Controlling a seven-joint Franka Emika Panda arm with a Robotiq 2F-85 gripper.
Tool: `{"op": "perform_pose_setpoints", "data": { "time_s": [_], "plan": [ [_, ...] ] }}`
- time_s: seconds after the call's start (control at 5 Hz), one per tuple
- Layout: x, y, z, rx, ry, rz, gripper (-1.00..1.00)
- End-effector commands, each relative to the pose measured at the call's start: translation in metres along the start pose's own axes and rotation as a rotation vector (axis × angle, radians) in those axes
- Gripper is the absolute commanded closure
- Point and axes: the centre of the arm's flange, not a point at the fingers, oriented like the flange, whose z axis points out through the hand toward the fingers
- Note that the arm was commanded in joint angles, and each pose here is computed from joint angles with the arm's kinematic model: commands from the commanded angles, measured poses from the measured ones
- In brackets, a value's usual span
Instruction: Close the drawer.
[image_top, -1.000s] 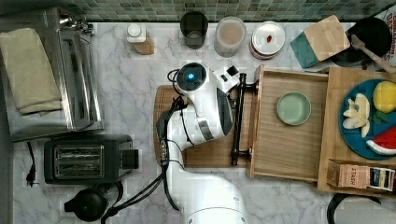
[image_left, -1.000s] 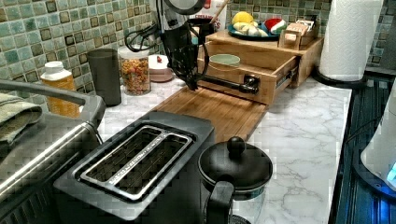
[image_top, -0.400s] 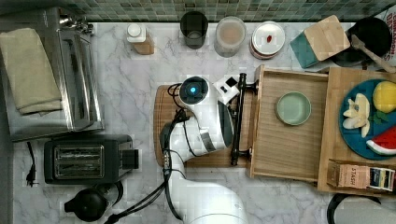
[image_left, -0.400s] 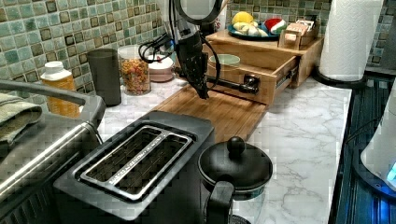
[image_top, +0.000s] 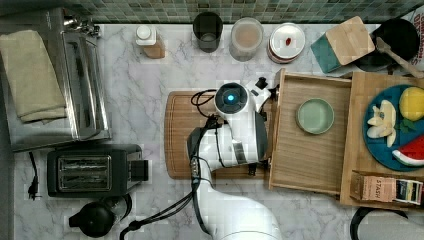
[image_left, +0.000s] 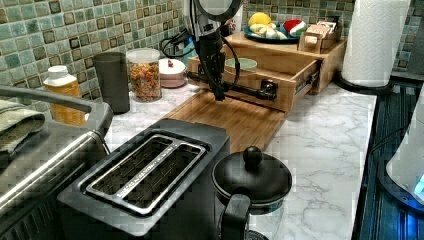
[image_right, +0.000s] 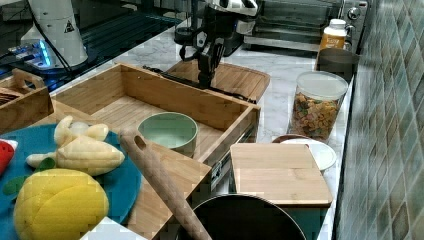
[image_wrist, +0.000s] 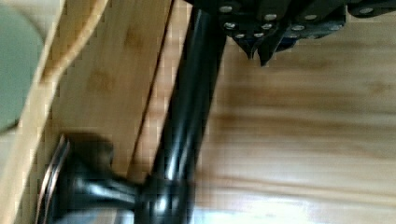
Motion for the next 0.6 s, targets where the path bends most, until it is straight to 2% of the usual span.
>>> {"op": "perform_pose_setpoints", "data": {
  "time_s": [0.2, 0.6],
  "plan": [
    [-0.008, 0.173, -0.024, 0.019, 0.086, 0.241, 1.00],
    [-0.033, 0.271, -0.002, 0.079, 0.083, 0.472, 1.00]
  ]
}}
